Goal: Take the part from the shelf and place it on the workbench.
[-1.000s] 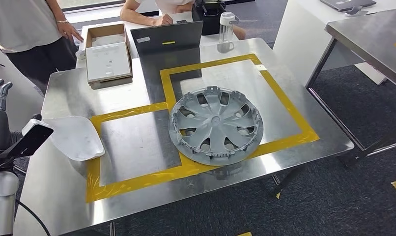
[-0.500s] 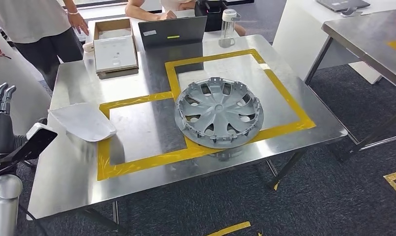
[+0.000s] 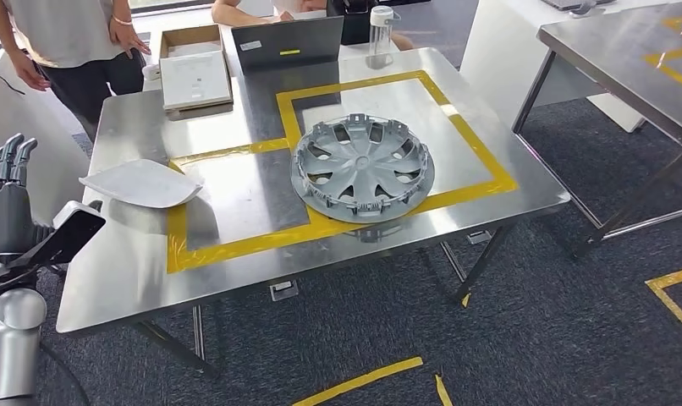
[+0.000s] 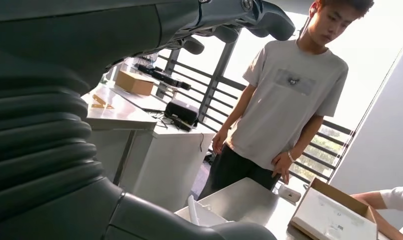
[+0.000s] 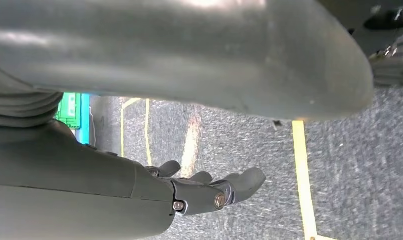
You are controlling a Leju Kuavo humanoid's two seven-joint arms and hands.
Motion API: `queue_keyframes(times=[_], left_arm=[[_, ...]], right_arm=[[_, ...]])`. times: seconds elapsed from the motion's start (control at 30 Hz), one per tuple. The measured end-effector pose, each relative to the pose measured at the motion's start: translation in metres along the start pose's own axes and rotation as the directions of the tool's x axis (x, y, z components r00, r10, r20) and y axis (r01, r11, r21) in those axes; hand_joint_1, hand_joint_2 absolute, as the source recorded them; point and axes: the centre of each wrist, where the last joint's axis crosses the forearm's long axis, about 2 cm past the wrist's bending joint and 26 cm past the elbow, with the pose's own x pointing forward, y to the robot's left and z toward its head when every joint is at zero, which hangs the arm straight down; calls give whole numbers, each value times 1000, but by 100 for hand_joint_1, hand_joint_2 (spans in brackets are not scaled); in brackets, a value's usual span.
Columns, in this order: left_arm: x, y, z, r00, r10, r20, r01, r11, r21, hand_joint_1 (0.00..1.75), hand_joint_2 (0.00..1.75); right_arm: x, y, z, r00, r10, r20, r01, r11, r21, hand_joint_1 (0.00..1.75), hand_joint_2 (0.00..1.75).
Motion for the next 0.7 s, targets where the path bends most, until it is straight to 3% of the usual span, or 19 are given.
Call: queue_keyframes(times=[0.7], left_arm=[[-6,-7,-3,1000,13,-7,-13,999,-30,0,175]], right_arm=[[-2,0,-1,1000,16,2,-16,1000,1,0,0]])
